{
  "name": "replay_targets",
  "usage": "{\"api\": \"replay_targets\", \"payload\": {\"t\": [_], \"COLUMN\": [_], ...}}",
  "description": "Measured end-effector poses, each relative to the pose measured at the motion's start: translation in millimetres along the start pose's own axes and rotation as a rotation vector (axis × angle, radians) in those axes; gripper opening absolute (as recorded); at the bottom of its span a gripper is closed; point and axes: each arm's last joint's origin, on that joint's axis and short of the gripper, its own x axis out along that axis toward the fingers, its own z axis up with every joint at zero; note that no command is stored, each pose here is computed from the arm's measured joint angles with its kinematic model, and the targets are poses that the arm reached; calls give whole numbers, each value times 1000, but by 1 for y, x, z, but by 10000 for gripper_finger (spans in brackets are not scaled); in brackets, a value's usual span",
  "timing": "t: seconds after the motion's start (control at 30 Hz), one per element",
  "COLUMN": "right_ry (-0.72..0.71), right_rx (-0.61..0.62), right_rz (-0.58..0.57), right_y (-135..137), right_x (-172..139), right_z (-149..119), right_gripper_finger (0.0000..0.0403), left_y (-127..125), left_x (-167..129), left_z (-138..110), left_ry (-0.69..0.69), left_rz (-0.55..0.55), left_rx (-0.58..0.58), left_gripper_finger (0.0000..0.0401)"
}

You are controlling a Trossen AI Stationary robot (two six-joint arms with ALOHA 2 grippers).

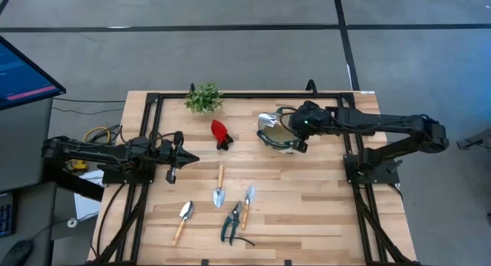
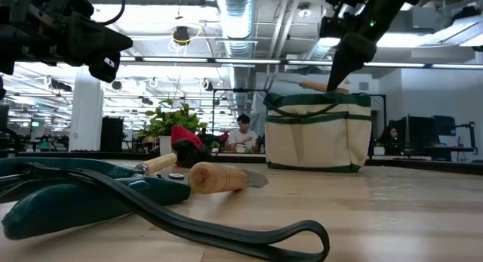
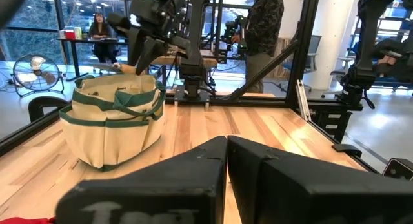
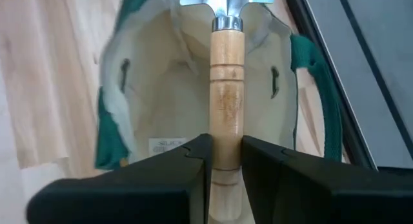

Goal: Pick & Place Garden tools in Gardening bag
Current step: Put the trowel into the gardening bag

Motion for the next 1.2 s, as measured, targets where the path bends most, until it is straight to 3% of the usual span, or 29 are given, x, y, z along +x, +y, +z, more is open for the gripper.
{"api": "replay_targets", "payload": {"t": [0.37, 1.2], "right_ry": [72, 93], "right_rx": [39, 63], "right_rz": [28, 135], "right_y": [-7, -11], "right_x": [14, 22], "right_z": [-18, -26], "right_gripper_finger": [48, 52], "left_y": [0, 0], "left_x": [0, 0], "left_z": [0, 0], "left_ry": [1, 0], "left_rz": [0, 0], "left_rx": [0, 0], "left_gripper_finger": [2, 2]}}
